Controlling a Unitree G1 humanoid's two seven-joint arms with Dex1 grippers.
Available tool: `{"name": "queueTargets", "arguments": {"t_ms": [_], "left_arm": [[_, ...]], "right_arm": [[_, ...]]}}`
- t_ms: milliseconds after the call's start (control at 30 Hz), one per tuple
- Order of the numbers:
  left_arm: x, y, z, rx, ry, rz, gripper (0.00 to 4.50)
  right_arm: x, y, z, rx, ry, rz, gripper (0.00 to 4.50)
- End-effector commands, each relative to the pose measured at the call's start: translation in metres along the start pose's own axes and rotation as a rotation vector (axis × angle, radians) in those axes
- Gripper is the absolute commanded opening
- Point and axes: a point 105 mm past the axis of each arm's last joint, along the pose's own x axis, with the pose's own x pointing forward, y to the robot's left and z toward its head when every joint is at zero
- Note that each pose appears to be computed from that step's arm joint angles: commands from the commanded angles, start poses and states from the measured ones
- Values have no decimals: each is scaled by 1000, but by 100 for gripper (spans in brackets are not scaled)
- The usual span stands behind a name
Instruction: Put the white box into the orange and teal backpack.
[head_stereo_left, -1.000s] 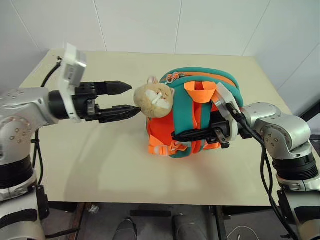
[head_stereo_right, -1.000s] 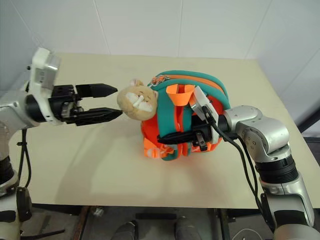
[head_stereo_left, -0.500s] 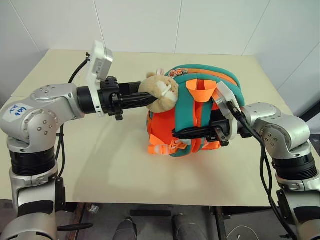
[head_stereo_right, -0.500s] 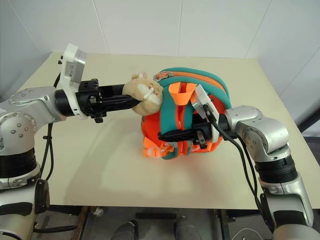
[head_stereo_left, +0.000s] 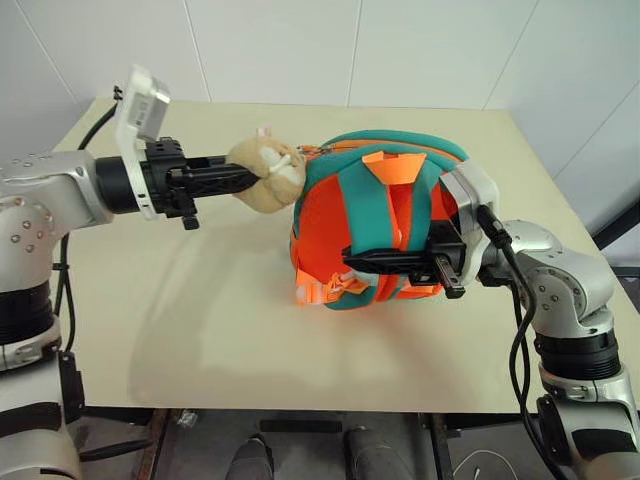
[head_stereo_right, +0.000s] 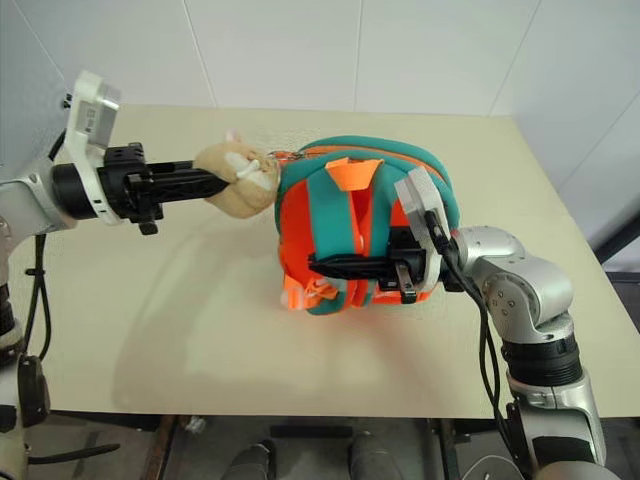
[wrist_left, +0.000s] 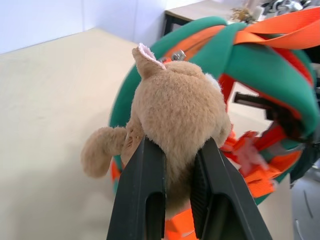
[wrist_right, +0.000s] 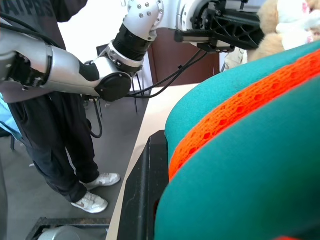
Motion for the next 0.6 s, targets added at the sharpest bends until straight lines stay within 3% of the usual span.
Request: {"name": "queueTargets", "arguments": {"t_ms": [33,300,600], "left_arm": [[-13,15,4,41,17,65,30],[-18,41,-50,25,267,96,29],[8,50,-116,8,481,90,29]], "right_arm": [[2,11,12,-38,-43,29,0],[6,17,8,-11,-44,30,0],[7,17,3,19,-12,18,0]]}}
